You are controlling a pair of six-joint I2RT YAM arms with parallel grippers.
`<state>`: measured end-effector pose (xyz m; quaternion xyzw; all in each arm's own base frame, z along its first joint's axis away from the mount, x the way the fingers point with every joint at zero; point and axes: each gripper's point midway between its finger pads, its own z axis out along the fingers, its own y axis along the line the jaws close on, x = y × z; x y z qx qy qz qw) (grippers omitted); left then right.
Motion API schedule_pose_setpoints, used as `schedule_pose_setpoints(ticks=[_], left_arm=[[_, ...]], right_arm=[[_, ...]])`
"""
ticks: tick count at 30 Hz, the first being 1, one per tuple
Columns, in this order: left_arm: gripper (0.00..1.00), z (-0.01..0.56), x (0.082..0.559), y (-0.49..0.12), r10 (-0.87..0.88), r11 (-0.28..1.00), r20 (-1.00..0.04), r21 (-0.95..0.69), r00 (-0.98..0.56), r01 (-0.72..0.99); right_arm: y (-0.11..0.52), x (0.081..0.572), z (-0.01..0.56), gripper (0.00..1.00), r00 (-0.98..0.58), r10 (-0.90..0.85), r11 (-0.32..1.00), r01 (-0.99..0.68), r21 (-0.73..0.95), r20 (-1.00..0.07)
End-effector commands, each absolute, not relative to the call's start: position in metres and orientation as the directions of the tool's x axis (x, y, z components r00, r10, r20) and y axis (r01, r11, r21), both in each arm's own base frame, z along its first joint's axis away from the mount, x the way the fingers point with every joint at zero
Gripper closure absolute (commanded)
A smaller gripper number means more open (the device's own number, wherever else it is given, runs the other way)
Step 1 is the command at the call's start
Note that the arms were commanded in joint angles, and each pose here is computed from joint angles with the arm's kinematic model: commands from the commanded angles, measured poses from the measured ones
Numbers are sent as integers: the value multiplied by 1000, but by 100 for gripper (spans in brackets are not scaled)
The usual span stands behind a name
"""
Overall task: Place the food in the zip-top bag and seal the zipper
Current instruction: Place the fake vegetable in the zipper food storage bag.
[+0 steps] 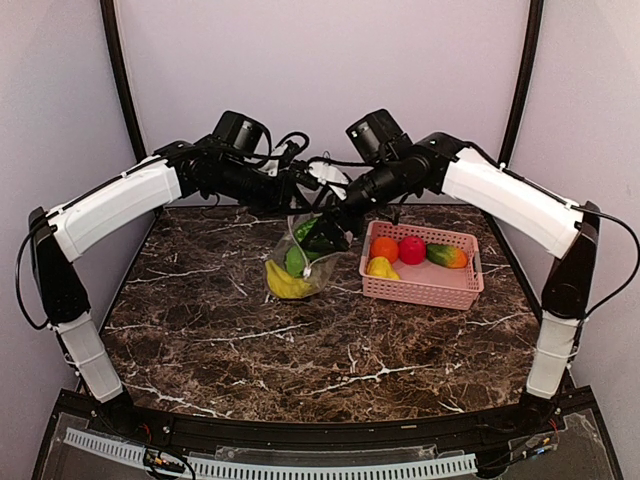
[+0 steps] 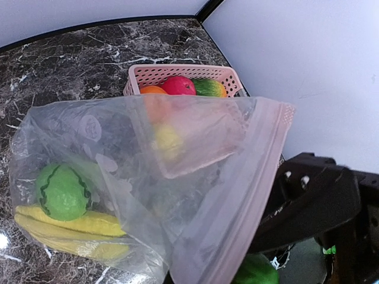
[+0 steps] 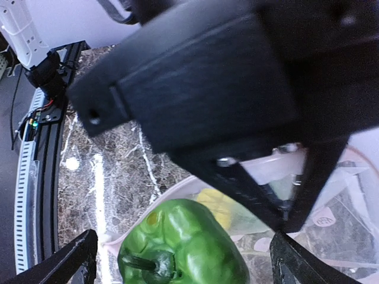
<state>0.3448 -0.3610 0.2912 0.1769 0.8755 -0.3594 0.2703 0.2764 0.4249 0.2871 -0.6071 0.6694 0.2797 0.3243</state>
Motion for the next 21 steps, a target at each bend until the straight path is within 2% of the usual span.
schedule_pose_setpoints(ticks=[1, 7, 11, 14, 16, 21], left_arm=[[99, 313, 328, -362, 116, 626, -625, -557, -772, 546], [99, 312, 334, -352, 117, 680, -637, -508, -762, 529], [99, 319, 348, -328, 137, 773, -668, -390, -731, 501], [99, 309, 366, -301, 122, 861, -677, -293, -726, 417], [99, 308, 362, -316, 128, 819, -660, -351, -740, 454], [99, 309, 361, -336, 68, 761, -633, -467, -771, 451]], right_arm=[[408, 293, 337, 1, 29, -594, 201, -963, -182, -804], [388, 297, 357, 1, 60, -604, 260, -928, -268, -795], [371, 297, 372, 1, 53, -592, 294, -915, -276, -804], [354, 312, 374, 1, -48, -543, 371, -909, -188, -838], [353, 321, 360, 2, -138, -518, 407, -908, -101, -844], [363, 336, 320, 17, -327, -474, 464, -882, 84, -818]])
